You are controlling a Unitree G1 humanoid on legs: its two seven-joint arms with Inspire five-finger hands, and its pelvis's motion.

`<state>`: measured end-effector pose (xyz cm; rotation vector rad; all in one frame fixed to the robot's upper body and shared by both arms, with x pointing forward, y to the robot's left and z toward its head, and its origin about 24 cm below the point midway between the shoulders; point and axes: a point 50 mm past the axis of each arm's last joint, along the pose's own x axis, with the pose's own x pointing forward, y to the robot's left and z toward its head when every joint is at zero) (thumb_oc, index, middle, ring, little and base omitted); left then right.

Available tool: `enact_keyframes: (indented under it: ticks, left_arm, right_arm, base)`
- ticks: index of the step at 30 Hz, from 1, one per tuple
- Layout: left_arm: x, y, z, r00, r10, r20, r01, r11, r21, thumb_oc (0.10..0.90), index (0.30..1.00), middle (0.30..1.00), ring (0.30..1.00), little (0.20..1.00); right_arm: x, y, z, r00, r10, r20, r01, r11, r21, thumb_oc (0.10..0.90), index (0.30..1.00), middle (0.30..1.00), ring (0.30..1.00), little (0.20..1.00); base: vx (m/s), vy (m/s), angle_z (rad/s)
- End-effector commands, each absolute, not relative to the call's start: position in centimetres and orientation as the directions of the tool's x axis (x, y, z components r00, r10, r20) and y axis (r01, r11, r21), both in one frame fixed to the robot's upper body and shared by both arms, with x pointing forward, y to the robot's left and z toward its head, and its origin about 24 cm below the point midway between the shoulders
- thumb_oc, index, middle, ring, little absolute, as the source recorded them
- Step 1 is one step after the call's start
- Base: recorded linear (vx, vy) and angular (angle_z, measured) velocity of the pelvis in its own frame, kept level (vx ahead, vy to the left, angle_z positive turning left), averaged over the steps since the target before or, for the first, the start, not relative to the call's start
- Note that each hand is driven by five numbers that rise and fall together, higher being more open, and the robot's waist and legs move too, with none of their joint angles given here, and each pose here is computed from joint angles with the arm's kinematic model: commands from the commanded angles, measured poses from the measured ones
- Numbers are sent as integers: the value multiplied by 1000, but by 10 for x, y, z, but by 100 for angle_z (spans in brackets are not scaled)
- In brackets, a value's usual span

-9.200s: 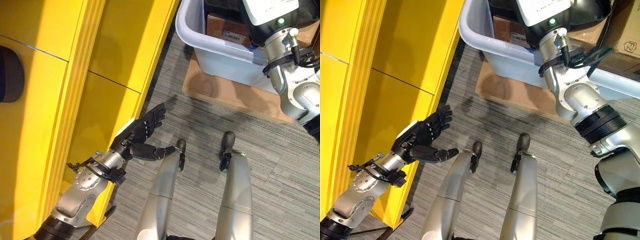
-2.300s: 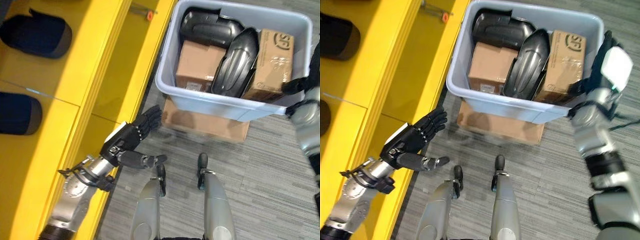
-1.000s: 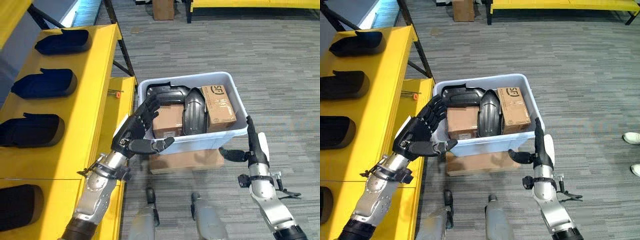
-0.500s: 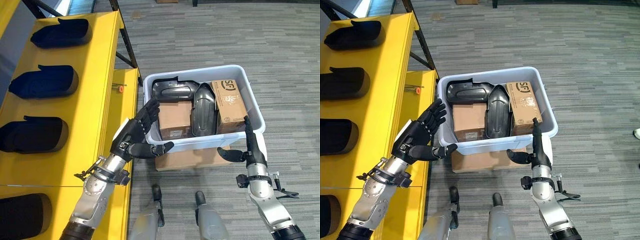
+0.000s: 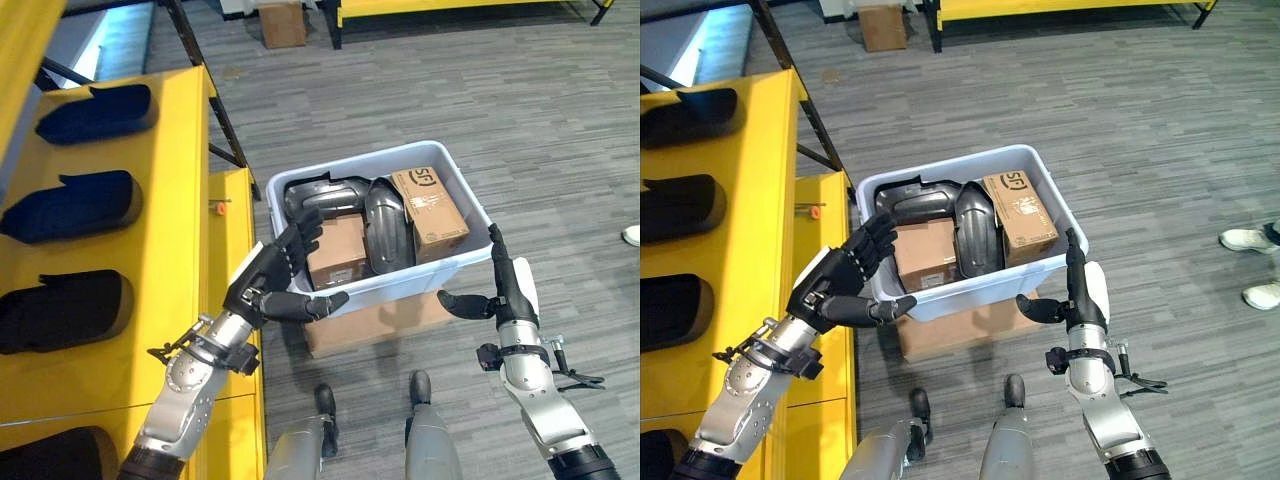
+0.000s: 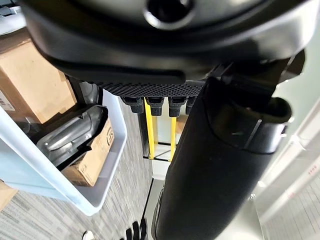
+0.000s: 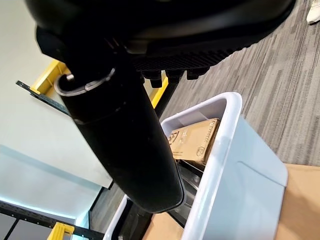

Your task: Move parts from the plastic box to the shelf.

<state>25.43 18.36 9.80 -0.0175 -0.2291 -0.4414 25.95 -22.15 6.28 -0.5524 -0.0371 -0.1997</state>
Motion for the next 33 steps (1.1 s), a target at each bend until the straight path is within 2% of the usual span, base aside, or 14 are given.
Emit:
enact_keyframes:
  ticks: [1,11,15,19,22,27,29,33]
  left_arm:
    - [242,170,143,766,-451,458,470,879,78,900,1000,1000,1000,1000]
    - [240,168,137,766,-458,451,480,874,72,900,1000,1000,1000,1000]
    - [246,159,139,726,-530,438,556,828,79,900,1000,1000,1000,1000]
    - [251,145,137,683,-609,403,630,771,96,900,1000,1000,1000,1000]
    - [250,145,134,686,-615,388,634,767,95,900,1000,1000,1000,1000]
    - [251,153,126,724,-602,338,617,784,75,900,1000,1000,1000,1000]
    - [249,157,124,742,-582,333,598,799,65,900,1000,1000,1000,1000]
    - [241,173,120,806,-501,316,517,855,37,900,1000,1000,1000,1000]
  right_arm:
    - [277,-214,110,952,-78,296,229,822,-521,900,1000,1000,1000,1000]
    - [277,-220,115,967,-40,251,184,793,-580,900,1000,1000,1000,1000]
    - [267,-231,112,959,-121,256,253,774,-580,900,1000,1000,1000,1000]
    - [256,-246,107,936,-221,273,343,743,-575,900,1000,1000,1000,1000]
    - [256,-249,108,931,-225,286,355,731,-582,900,1000,1000,1000,1000]
    - [263,-259,134,902,-182,391,411,636,-653,900,1000,1000,1000,1000]
    - [269,-259,147,896,-161,414,415,638,-649,900,1000,1000,1000,1000]
    - [300,-246,183,902,-98,420,335,775,-537,900,1000,1000,1000,1000]
  base:
    - [123,-269,42]
    - [105,-159,23]
    - [37,-94,34]
    - [5,-35,134]
    - [56,-41,60]
    - [132,-95,50]
    - [159,-79,13]
    - [149,-69,-76]
